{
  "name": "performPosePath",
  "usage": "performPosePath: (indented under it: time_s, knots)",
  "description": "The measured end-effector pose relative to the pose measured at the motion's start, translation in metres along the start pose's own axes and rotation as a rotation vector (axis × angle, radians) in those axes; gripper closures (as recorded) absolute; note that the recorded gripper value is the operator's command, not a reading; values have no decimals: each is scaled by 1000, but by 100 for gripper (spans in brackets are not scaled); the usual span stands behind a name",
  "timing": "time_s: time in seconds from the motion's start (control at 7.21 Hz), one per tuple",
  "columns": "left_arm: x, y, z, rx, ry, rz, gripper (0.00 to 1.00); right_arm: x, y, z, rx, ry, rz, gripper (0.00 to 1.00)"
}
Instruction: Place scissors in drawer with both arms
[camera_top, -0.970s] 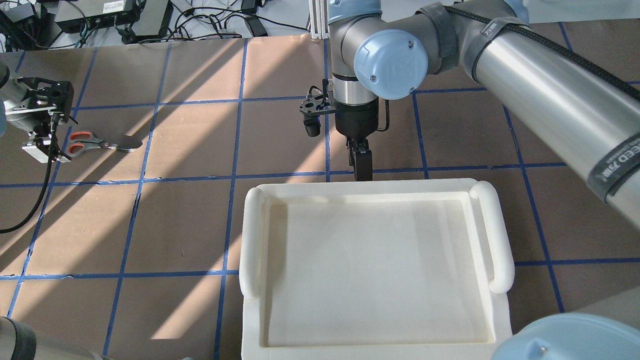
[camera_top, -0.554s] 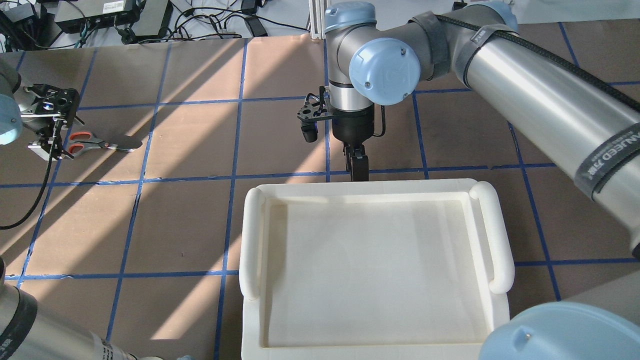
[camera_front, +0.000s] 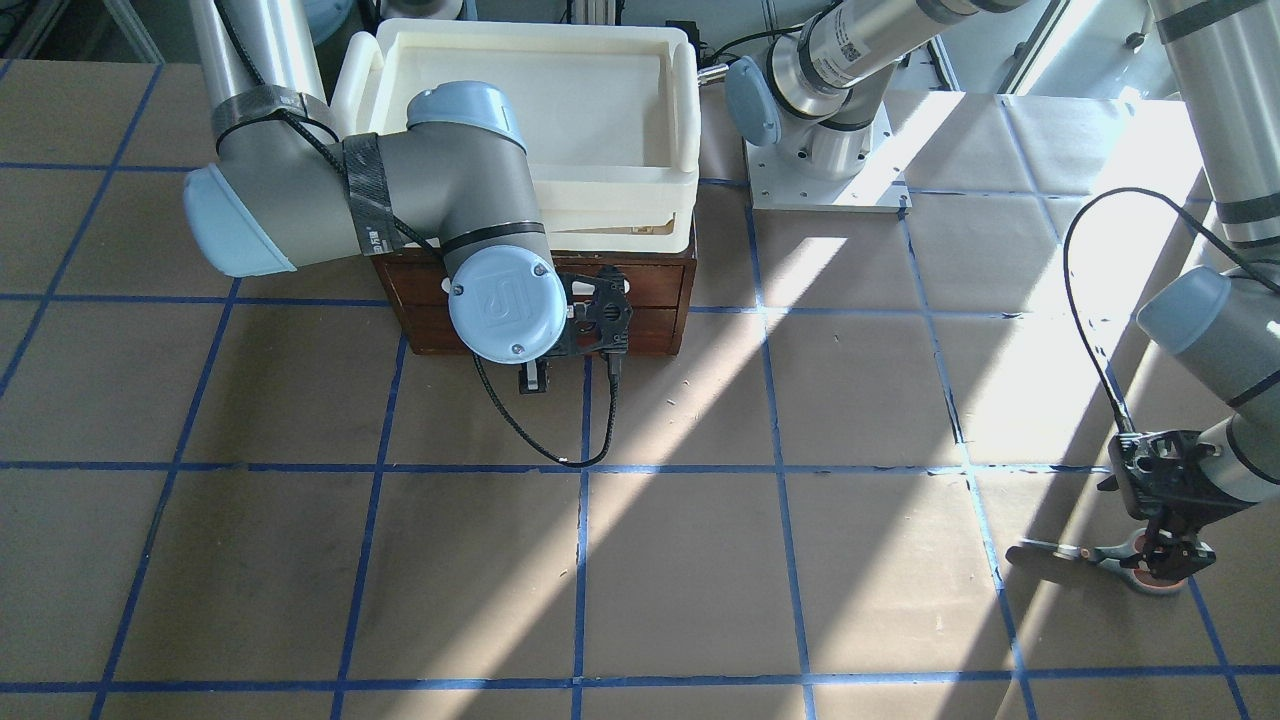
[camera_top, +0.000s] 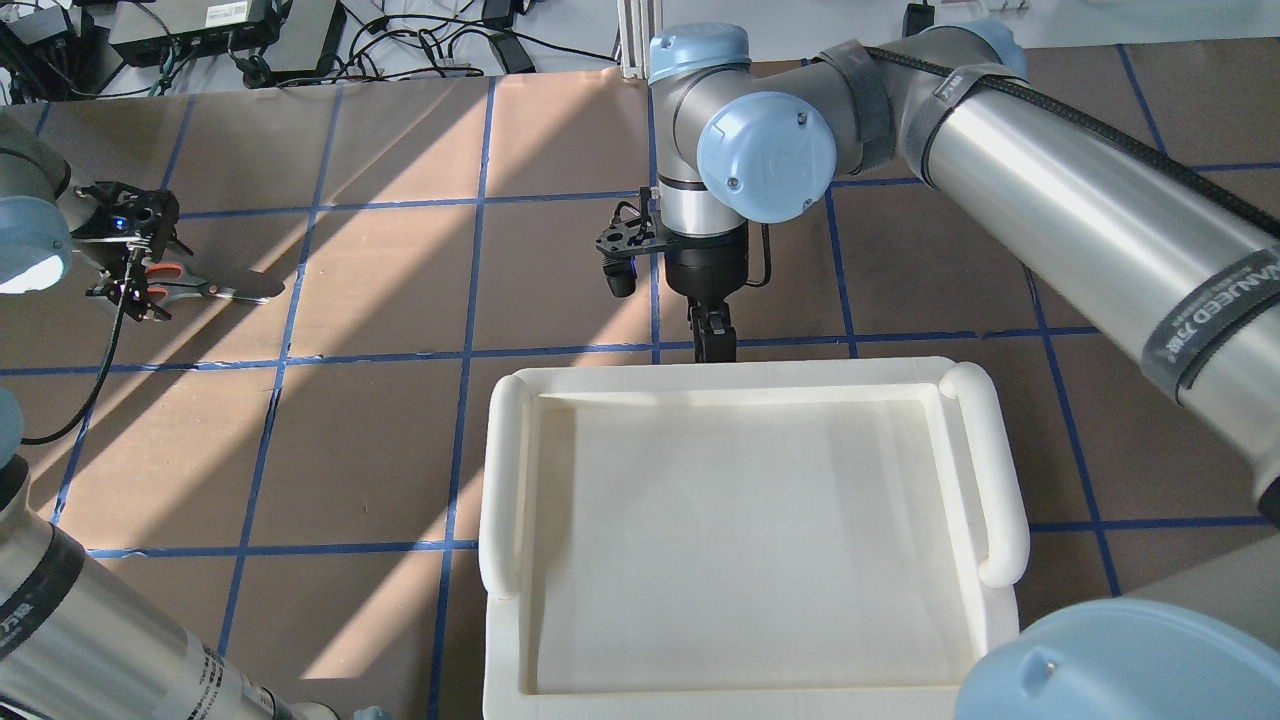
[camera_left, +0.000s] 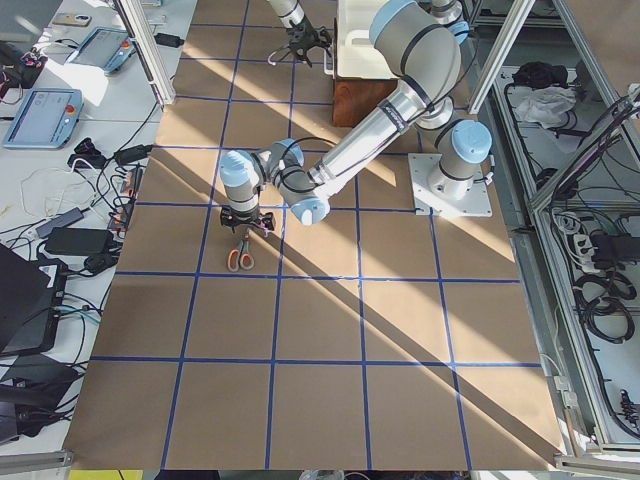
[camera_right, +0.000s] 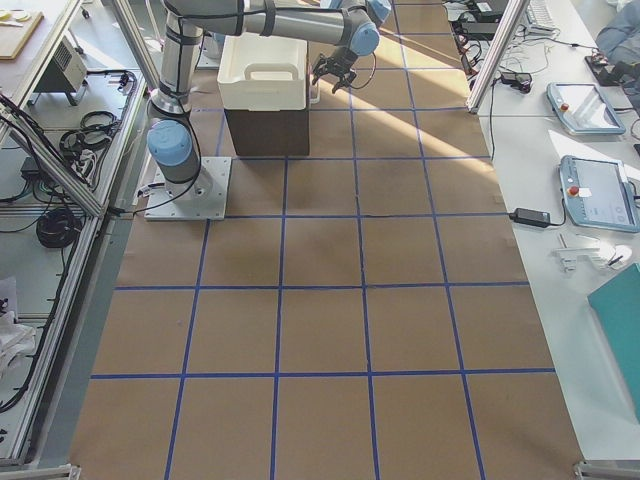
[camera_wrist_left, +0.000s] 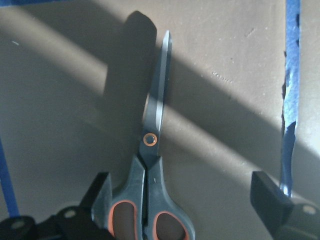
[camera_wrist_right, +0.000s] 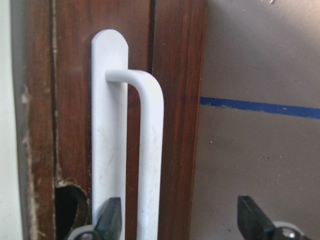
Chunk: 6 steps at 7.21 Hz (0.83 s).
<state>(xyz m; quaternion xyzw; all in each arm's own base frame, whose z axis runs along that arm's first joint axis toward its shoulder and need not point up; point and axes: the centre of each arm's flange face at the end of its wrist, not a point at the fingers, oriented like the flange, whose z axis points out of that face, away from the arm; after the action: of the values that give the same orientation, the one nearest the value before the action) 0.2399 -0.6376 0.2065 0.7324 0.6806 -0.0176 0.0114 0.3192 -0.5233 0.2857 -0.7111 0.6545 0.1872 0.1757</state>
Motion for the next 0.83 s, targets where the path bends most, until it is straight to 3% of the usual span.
performPosePath:
  time_s: [0.28, 0.42, 0.83]
  knots:
    - [-5, 7, 15, 7, -8, 9, 0, 0, 0, 4, -1, -6, 6, 26]
    - [-7, 10, 21, 11, -6, 10, 0, 1, 0, 5, -1, -7, 6, 34]
    - [-10, 11, 33, 31, -8, 9, 3, 9, 0, 1, 6, 40, -2, 34]
